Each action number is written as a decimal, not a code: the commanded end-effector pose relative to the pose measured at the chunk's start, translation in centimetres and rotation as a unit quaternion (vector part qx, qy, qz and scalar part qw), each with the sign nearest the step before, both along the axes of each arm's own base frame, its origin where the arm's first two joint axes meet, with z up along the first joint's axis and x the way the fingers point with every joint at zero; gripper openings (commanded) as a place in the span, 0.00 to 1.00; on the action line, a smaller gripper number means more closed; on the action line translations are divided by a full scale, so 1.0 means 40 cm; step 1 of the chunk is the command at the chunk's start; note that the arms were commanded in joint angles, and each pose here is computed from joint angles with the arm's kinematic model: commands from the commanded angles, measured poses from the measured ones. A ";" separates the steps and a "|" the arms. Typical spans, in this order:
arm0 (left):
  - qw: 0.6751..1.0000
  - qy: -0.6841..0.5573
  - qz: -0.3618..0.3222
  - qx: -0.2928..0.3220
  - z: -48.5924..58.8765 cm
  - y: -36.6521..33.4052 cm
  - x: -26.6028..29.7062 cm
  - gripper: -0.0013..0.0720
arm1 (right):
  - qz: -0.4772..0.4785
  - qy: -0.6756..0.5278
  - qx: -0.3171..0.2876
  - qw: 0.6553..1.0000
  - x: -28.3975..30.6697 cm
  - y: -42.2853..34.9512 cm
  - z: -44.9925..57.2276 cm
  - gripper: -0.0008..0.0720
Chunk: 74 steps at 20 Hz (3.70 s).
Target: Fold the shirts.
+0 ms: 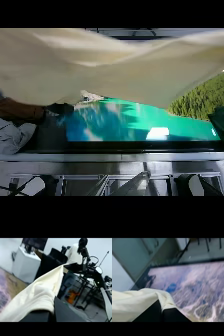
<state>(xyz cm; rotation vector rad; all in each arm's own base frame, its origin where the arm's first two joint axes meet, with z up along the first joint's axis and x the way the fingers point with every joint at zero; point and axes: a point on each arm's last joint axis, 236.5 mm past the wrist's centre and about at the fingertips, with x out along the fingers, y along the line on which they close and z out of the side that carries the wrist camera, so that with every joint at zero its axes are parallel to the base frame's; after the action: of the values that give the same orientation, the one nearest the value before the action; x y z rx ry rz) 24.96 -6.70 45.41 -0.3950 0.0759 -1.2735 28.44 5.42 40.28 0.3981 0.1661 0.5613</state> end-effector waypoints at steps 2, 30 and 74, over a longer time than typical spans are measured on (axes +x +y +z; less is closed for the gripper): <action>0.985 -0.124 0.116 0.032 0.165 -0.013 -0.162 0.05 | -0.061 -0.125 -0.055 0.989 -0.096 0.026 0.216 0.03; 0.853 0.484 0.048 0.187 -1.181 -0.024 0.744 0.05 | -0.023 0.341 0.035 0.939 0.545 -0.165 -1.006 0.03; 0.606 0.760 0.062 0.227 -1.382 -0.029 -0.179 0.41 | 0.086 0.617 -0.038 0.781 -0.054 -0.072 -1.353 0.03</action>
<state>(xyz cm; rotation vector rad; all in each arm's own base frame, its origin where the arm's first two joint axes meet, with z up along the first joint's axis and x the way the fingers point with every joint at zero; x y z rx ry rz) 20.08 -6.42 -8.25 -0.9389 1.7068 -0.4051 25.52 3.51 -12.95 0.6777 1.5374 0.4331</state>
